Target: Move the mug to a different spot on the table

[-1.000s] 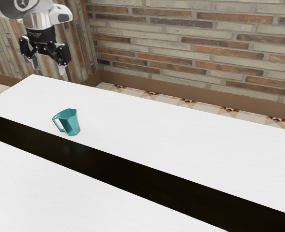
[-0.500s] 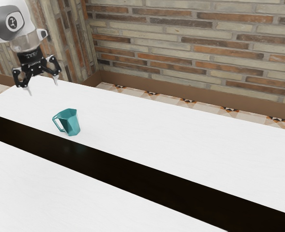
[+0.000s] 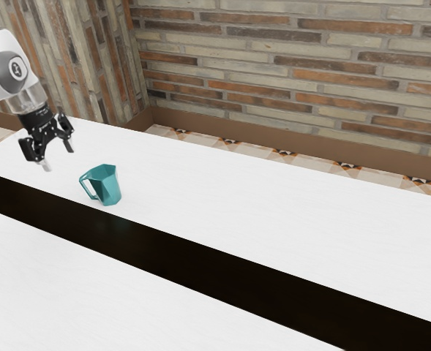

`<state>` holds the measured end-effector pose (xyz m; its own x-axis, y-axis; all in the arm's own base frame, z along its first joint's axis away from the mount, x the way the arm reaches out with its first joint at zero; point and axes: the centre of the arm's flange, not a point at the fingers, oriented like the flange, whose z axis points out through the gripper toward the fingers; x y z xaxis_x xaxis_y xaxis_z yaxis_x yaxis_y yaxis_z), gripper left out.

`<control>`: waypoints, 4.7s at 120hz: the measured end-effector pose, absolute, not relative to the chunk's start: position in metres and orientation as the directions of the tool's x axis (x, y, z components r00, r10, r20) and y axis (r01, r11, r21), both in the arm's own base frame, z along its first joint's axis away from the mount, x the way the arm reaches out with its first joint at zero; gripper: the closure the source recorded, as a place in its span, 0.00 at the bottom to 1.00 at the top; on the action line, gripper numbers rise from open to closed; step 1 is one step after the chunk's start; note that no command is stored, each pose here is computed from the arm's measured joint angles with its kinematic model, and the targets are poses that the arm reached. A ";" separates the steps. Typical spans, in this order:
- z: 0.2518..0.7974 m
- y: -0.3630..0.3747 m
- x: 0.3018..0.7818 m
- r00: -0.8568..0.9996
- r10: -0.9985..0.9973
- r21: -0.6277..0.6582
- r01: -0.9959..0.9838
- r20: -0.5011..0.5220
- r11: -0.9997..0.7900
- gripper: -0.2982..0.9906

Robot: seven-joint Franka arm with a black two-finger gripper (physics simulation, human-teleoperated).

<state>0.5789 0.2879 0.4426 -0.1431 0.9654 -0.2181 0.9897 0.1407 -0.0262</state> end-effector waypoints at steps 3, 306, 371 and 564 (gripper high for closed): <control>0.437 0.294 0.581 -0.162 0.963 -0.030 0.987 -0.217 0.159 0.23; 0.264 0.345 0.646 -0.314 0.818 0.102 0.907 -0.481 0.408 0.30; 0.268 0.345 0.646 -0.303 0.827 0.113 0.910 -0.475 0.398 0.66; 0.259 0.049 0.616 -0.071 0.766 0.000 0.996 -0.639 0.093 0.75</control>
